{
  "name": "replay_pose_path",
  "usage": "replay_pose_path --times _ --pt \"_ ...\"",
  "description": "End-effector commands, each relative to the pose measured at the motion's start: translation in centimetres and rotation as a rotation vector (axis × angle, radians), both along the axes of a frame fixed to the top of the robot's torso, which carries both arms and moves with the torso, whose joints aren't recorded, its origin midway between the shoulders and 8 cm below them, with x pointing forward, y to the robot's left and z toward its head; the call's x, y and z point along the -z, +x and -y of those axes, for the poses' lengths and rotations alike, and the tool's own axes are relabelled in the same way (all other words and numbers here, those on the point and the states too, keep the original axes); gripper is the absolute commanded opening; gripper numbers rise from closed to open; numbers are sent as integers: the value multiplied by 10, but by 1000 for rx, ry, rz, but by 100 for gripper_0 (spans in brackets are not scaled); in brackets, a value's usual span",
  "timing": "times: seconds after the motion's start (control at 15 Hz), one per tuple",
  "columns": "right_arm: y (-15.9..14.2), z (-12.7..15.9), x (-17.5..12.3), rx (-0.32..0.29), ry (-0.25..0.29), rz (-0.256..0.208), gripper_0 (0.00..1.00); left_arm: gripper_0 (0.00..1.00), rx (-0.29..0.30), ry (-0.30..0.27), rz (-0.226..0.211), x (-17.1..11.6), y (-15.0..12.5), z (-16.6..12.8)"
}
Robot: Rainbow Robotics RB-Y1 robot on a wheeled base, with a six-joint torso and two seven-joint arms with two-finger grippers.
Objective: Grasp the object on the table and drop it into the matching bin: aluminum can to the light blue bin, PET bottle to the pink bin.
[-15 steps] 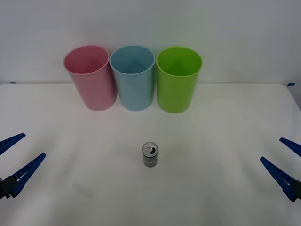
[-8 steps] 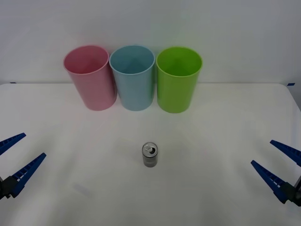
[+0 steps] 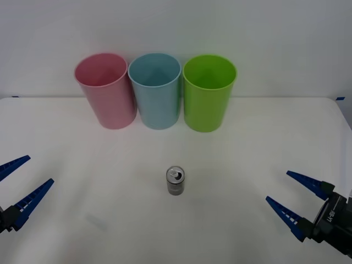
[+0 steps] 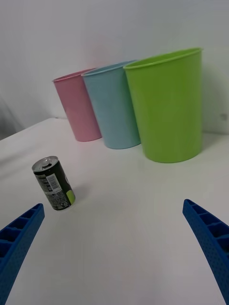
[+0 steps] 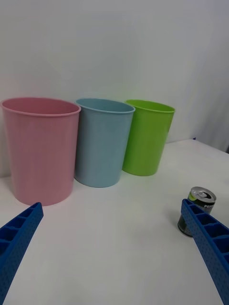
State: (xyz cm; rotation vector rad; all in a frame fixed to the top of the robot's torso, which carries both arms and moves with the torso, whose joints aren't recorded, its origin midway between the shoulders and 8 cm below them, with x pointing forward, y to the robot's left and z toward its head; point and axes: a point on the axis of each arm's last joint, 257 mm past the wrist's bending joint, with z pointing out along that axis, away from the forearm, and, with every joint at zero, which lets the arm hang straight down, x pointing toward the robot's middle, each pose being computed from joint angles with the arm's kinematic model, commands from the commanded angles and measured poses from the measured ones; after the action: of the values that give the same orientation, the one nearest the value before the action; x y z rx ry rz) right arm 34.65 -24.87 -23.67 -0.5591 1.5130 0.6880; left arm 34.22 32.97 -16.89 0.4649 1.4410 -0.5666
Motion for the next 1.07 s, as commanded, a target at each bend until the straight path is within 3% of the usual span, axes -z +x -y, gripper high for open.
replay_pose_path --times 0.07,0.53,1.07 --pt "8 -21 12 -48 -36 34 100 100 0 0 0 0 0 0" --pt "26 -72 41 -123 -108 96 100 100 0 0 0 0 0 0" --pt "37 -135 62 -161 -143 73 100 100 0 0 0 0 0 0"
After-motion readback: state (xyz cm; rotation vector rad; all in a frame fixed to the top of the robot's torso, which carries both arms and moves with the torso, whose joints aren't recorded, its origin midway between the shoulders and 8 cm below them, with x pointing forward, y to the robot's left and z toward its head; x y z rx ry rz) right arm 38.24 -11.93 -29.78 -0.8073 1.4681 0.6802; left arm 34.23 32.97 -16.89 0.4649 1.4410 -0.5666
